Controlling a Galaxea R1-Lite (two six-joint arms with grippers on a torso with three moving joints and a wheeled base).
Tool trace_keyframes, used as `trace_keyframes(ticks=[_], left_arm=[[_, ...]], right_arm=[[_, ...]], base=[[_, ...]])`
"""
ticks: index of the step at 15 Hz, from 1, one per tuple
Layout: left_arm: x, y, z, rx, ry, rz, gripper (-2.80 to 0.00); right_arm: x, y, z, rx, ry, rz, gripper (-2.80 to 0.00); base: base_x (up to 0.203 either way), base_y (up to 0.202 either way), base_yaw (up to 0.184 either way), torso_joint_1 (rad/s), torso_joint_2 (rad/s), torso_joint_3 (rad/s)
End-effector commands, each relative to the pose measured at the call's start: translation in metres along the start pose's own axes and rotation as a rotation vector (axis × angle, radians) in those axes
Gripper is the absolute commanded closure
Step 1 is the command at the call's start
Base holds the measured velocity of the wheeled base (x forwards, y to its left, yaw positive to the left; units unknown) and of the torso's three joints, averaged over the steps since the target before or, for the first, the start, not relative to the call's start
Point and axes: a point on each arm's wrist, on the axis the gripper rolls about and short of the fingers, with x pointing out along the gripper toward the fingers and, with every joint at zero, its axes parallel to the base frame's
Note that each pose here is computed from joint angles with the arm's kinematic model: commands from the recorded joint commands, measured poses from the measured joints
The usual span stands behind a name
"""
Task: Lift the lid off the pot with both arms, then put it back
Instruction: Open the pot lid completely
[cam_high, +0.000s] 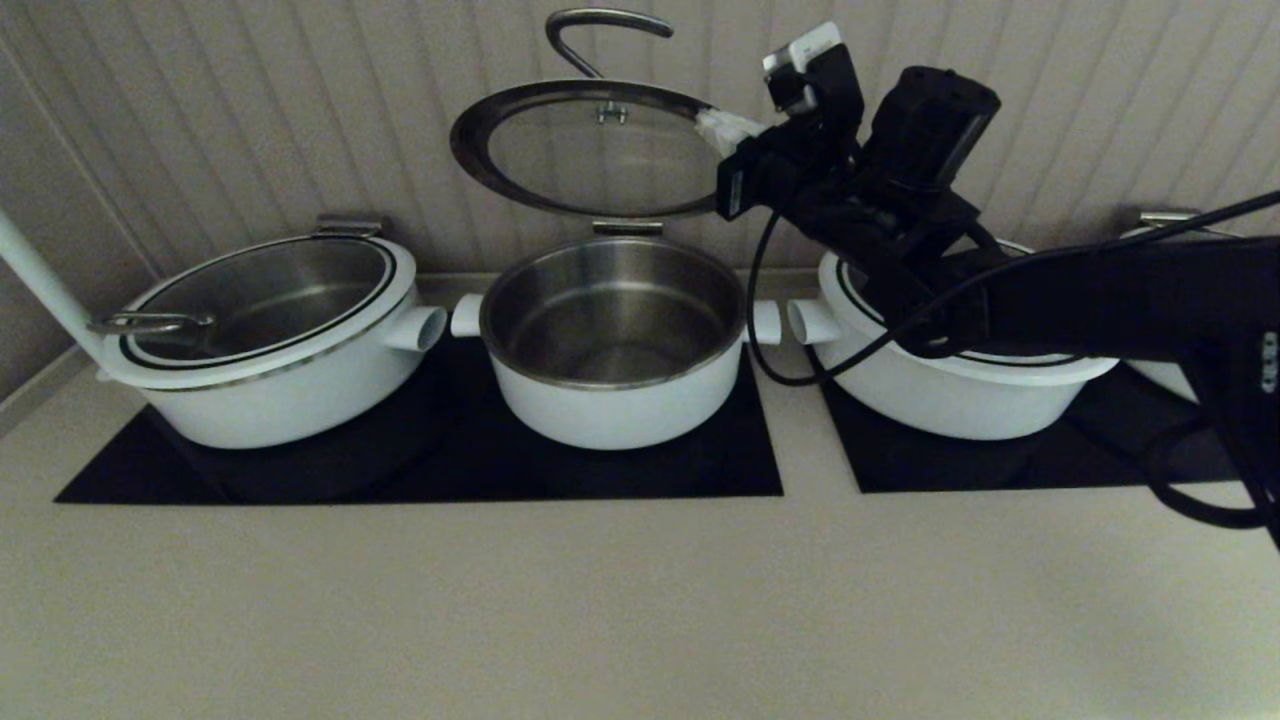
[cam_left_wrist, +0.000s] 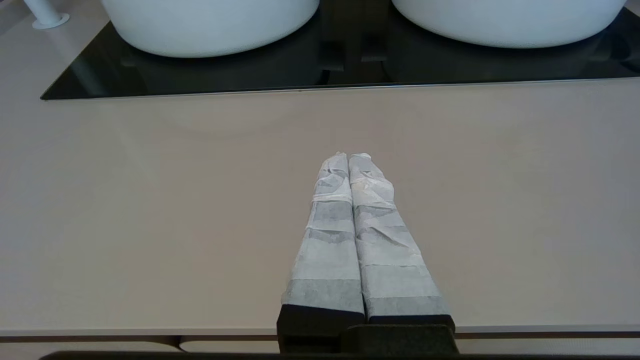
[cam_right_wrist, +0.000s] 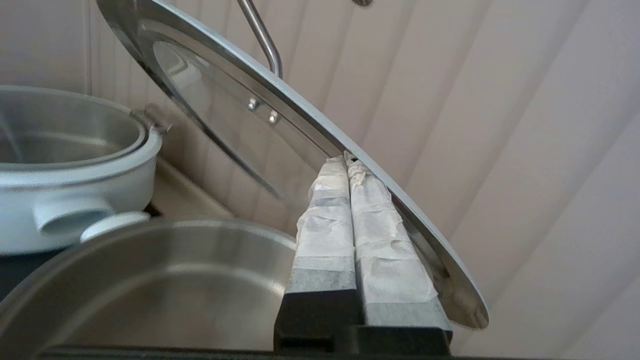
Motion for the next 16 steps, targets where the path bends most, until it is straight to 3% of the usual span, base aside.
trace_keyframes(ticks=[1,16], left_arm=[[0.0,0.0,0.0,0.0,-0.001,0.001,0.0],[0.0,0.0,0.0,0.0,-0.001,0.001,0.0]], right_arm=[[0.003,-0.0009,0.0026,-0.005,-0.014,0.0,0.0],[-0.0005,-0.0005,0.0048,-0.013,0.002,0.007,0.0]], base=[[0.0,0.0,0.0,0.0,0.0,0.0],[0.0,0.0,0.0,0.0,0.0,0.0]])
